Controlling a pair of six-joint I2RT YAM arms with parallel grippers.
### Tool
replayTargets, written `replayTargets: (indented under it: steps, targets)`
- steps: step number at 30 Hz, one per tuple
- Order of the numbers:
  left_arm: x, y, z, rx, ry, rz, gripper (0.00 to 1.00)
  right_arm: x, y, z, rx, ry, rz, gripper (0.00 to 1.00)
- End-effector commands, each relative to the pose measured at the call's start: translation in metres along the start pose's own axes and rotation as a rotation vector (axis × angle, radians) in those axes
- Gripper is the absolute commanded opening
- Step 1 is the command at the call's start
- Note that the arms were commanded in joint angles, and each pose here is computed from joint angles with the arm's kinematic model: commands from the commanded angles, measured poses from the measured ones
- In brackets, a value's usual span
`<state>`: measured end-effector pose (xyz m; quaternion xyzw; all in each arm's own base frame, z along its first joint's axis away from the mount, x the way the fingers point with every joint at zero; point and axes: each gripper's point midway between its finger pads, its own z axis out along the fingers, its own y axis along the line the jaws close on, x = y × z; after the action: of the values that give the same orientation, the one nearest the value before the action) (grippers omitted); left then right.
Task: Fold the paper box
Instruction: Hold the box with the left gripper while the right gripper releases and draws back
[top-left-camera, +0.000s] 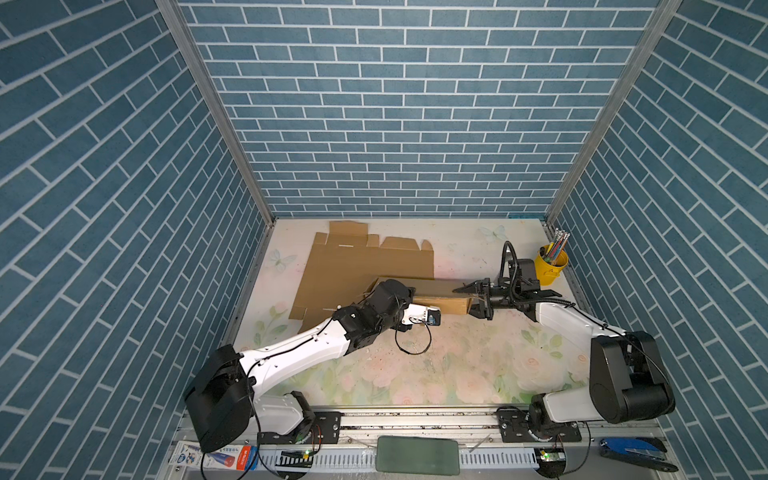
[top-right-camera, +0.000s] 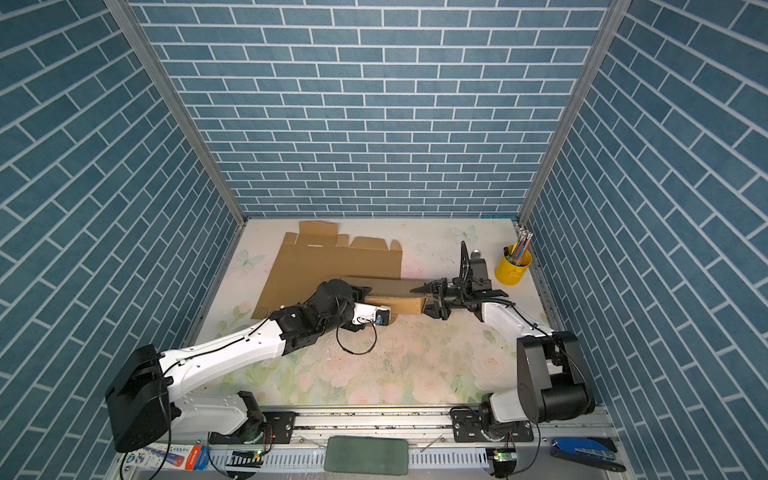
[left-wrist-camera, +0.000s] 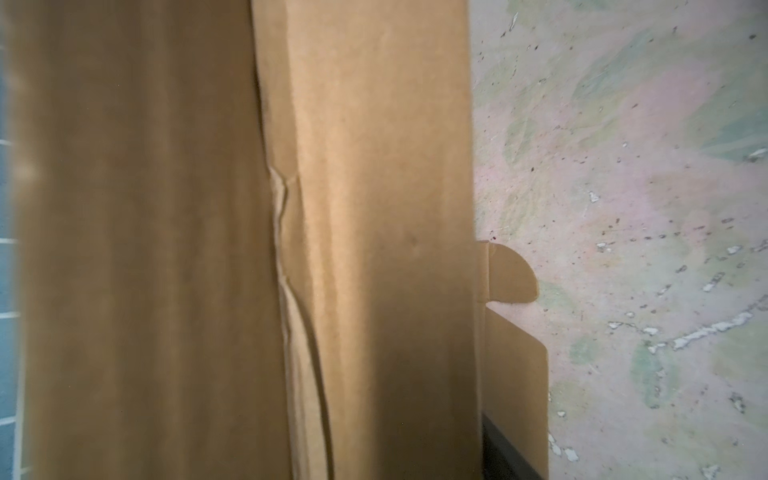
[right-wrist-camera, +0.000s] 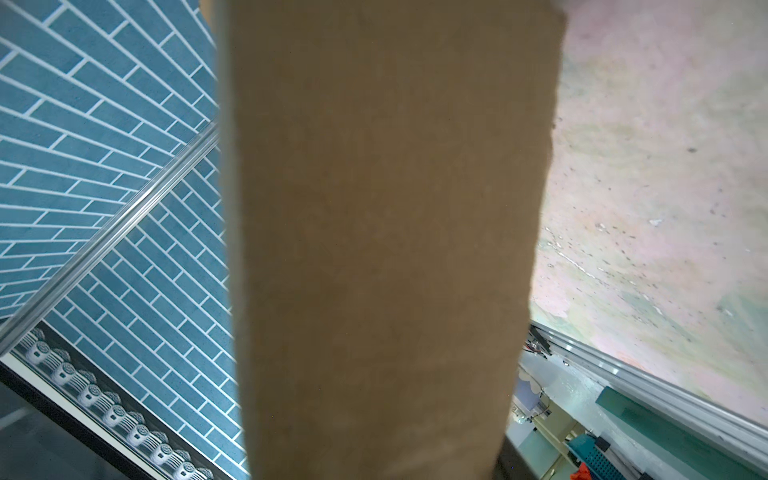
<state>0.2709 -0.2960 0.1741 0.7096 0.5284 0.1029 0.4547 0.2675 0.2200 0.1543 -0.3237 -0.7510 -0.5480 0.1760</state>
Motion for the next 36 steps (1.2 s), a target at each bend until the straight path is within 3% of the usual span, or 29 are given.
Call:
replayTargets:
  steps: [1, 6, 13, 19, 29, 36]
  targets:
    - [-0.002, 0.003, 0.003, -0.034, -0.007, 0.010, 0.63, 0.022, 0.002, 0.004, -0.014, 0.078, 0.003, 0.34]
    - [-0.002, 0.001, 0.002, -0.034, -0.014, 0.001, 0.58, 0.025, 0.000, 0.006, -0.009, 0.091, 0.009, 0.36]
    - [-0.002, -0.001, 0.000, 0.000, -0.006, -0.019, 0.46, 0.024, -0.001, 0.006, -0.010, 0.082, 0.009, 0.57]
    - [0.000, 0.001, -0.005, 0.027, 0.023, -0.039, 0.42, 0.024, 0.004, 0.004, -0.026, 0.066, -0.020, 0.66]
    - [0.005, 0.000, -0.027, 0.198, 0.116, -0.141, 0.39, 0.022, 0.016, -0.009, -0.069, 0.048, -0.067, 0.70]
    - [0.012, -0.003, -0.037, 0.335, 0.176, -0.223, 0.38, 0.003, 0.043, -0.039, -0.139, -0.051, -0.163, 0.71]
